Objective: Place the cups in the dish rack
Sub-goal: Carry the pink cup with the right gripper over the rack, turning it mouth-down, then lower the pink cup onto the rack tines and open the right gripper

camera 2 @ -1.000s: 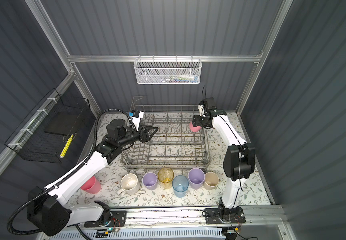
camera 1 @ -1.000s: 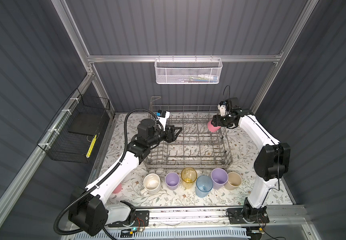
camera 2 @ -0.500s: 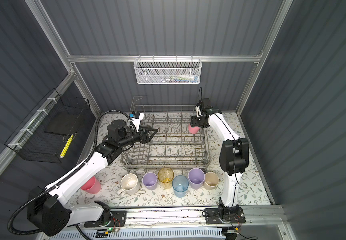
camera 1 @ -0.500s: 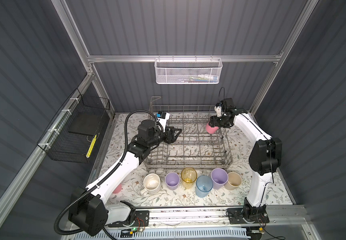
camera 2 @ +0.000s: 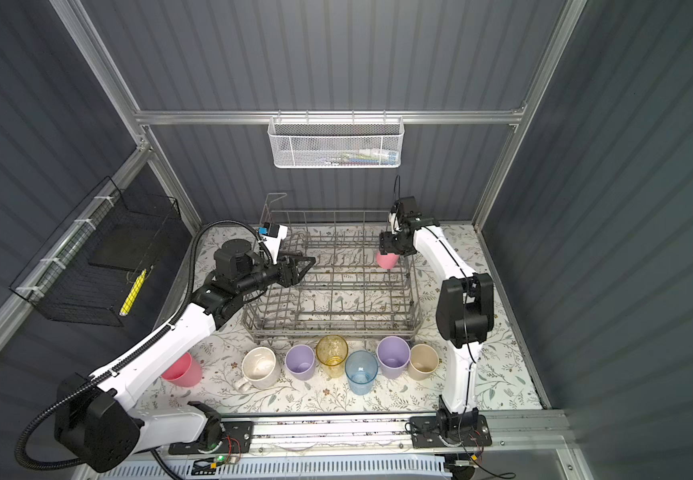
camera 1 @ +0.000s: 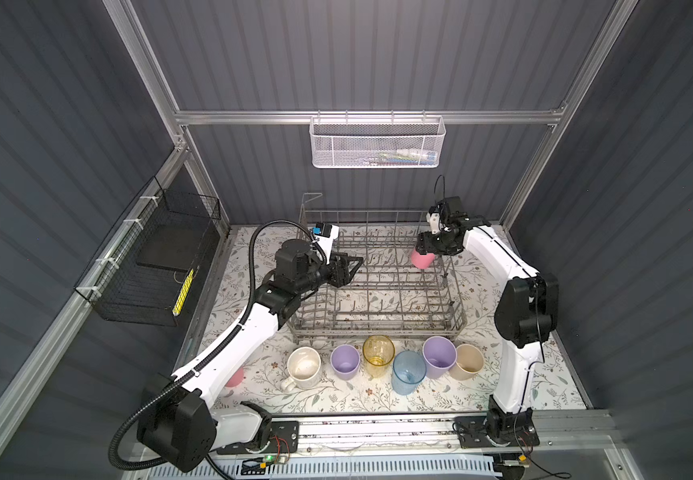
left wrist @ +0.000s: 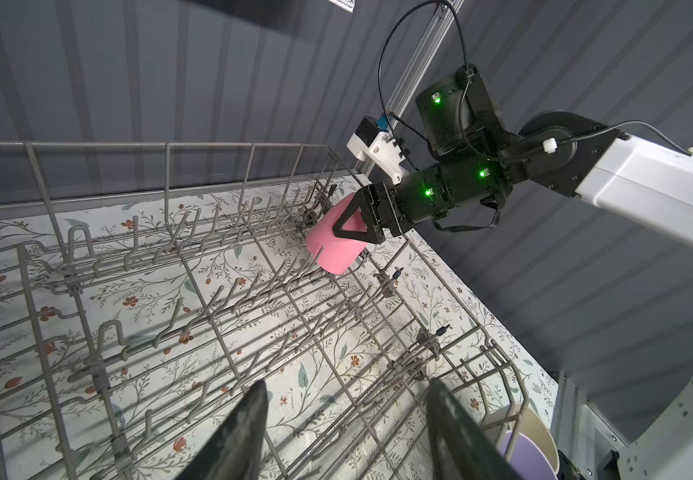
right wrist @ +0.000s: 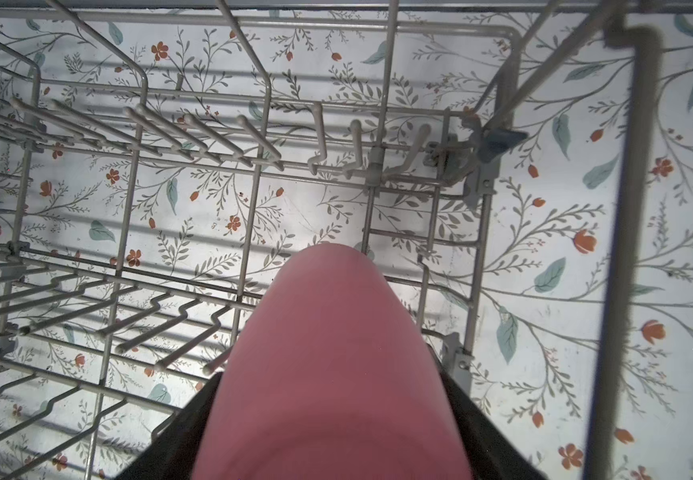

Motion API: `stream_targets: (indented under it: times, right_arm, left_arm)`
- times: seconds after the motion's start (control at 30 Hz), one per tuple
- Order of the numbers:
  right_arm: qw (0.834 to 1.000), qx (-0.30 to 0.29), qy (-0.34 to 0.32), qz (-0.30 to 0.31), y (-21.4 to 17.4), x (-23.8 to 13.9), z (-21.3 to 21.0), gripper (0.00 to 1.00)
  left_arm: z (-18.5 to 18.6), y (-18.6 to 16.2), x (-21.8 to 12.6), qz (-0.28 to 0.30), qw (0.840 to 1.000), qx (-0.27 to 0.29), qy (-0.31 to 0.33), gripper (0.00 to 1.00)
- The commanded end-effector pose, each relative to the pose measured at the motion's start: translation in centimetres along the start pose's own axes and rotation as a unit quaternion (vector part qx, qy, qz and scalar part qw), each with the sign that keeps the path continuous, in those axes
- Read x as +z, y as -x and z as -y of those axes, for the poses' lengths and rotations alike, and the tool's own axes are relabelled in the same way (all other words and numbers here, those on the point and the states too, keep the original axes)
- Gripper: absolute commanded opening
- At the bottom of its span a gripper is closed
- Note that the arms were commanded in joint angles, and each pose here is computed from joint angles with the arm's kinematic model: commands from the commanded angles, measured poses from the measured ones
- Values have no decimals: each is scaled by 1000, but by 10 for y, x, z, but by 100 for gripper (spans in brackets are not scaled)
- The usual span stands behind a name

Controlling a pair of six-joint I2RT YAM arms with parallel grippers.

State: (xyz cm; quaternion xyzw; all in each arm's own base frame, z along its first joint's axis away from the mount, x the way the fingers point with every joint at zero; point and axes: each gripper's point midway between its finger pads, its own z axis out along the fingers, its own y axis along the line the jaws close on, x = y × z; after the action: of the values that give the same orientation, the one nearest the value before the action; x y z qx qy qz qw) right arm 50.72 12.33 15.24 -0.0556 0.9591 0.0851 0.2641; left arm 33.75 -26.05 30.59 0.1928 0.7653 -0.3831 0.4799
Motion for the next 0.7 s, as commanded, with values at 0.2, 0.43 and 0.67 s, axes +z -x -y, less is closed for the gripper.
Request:
stream_targets:
  times: [0.2, 0.43, 0.67]
  right_arm:
    - [999, 3, -10, -35, -13, 22, 0, 56]
    - [999, -1, -18, -50, -19, 30, -2, 60]
    - [998, 1, -22, -59, -24, 34, -2, 66]
  left_arm:
    - [0, -6, -5, -5, 1000, 9, -3, 61]
    - [0, -8, -5, -7, 1000, 9, -3, 61]
    - [-1, -10, -5, -9, 1000, 9, -2, 61]
